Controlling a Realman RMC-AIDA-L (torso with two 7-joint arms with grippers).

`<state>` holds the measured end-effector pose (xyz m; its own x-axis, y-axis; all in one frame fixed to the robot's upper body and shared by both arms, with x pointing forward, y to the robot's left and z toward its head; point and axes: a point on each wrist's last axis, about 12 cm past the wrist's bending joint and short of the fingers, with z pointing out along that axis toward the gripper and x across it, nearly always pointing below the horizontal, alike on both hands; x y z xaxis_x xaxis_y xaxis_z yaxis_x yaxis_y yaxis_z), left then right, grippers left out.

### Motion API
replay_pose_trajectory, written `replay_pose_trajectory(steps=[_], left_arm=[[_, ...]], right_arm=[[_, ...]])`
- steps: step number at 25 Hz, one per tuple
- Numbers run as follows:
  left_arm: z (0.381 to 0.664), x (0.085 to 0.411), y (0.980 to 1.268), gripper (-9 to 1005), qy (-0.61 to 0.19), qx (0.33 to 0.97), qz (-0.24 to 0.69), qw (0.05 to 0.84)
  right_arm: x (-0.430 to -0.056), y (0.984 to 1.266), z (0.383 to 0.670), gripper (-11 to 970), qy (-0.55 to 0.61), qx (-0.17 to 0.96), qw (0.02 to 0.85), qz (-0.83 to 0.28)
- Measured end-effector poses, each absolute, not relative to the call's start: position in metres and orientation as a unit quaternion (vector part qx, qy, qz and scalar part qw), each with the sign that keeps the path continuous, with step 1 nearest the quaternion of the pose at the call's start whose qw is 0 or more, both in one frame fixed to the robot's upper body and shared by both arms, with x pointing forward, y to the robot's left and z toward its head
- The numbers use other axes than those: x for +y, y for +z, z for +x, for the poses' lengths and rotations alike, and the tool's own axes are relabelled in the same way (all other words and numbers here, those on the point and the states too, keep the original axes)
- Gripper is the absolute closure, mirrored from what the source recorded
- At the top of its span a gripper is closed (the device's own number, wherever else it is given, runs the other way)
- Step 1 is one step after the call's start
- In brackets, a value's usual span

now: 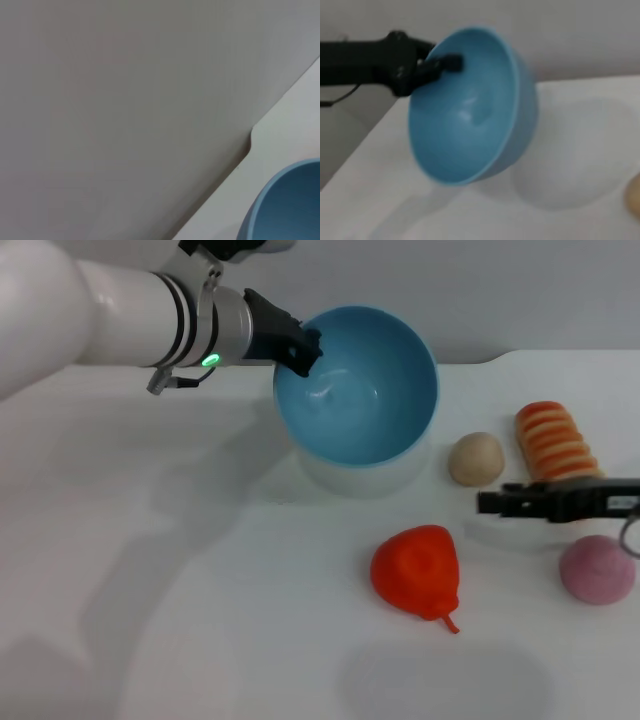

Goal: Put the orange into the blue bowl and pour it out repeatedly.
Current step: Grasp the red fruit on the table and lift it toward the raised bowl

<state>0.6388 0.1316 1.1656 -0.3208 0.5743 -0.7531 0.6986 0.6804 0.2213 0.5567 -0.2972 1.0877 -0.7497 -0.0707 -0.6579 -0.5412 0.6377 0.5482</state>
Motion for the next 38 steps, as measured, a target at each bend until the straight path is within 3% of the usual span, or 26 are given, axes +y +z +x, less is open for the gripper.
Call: replay_pose_trajectory(steps=[14,24,35,38], left_arm=[[0.639,0.132,1.163,998,-0.068,0.807,0.397,0.432],[0.638,0.132,1.162,999,-0.068,0.807,0.396,0.433],[0.637,0.131,1.159,999,-0.067,0.807,0.4,0.428],[0.637,0.131,1.159,999,-0.066,0.807,0.4,0.429]], right_arm=[[-0.245,1.057,0.566,370,0.389,0.867,0.231,-0.209],[-0.235,1.055,0.566,396,0.377,0.864,0.222,-0.248],[-0.234,1.055,0.565,828,0.381,0.858,0.226,-0.26],[-0.234,1.06,0.562,853,0.401,0.84,0.247,-0.269]])
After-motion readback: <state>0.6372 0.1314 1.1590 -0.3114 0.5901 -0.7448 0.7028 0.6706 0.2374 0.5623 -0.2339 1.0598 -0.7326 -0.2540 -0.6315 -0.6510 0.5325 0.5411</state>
